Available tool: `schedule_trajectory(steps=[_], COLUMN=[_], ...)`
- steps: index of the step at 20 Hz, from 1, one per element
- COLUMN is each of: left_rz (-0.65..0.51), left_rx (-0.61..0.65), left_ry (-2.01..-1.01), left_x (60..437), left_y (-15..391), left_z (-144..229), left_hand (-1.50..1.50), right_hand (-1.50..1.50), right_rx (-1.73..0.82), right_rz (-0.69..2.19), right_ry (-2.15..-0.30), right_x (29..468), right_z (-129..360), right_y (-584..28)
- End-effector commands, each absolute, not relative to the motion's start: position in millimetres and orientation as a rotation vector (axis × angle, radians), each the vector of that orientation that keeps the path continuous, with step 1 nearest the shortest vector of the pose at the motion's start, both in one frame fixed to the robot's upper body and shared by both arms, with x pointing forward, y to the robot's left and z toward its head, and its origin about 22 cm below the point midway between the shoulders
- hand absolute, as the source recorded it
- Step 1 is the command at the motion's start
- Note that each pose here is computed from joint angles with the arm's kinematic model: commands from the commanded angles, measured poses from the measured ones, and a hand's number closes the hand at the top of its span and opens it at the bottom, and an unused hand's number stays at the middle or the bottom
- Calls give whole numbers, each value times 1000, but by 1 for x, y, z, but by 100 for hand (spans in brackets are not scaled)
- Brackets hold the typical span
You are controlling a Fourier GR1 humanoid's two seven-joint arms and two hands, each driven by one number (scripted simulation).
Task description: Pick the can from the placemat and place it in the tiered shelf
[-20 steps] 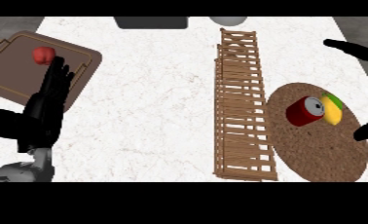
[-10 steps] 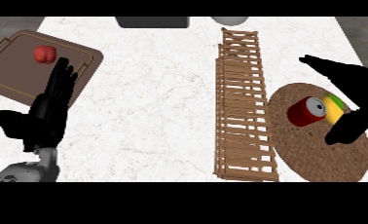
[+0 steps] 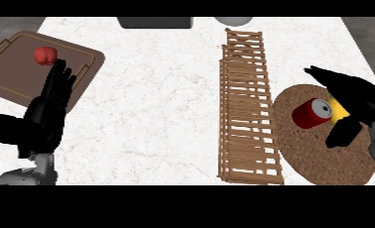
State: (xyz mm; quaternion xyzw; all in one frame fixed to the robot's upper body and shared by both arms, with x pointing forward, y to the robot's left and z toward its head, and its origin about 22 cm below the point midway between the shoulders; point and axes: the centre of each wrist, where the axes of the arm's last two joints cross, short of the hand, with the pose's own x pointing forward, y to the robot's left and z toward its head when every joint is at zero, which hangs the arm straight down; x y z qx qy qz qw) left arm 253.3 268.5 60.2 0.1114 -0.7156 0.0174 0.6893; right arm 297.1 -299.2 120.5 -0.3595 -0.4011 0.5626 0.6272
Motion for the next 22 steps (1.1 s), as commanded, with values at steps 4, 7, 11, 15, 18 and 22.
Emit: schedule_trajectory(steps=[4, 7, 11, 15, 18, 22], left_rz=[30, 20, 33, 39, 56, 31], left_rx=[246, 230, 250, 225, 236, 237], left_ry=[-1609, -1606, -1613, -1612, -1598, -1612], left_x=[248, 248, 260, 269, 259, 251], left_y=[277, 274, 273, 283, 265, 264], left_z=[58, 61, 55, 60, 55, 68], left_hand=[0, 0, 0, 0, 0, 0], right_hand=[-150, -150, -150, -150, -150, -150], right_rx=[-809, -806, -799, -795, -780, -794], right_rz=[1289, 1298, 1307, 1293, 1289, 1288], right_ry=[-914, -900, -898, -945, -963, -971], right_x=[316, 296, 300, 313, 307, 316], right_z=[103, 89, 72, 55, 52, 25], right_y=[-306, -316, -330, -314, -341, -320])
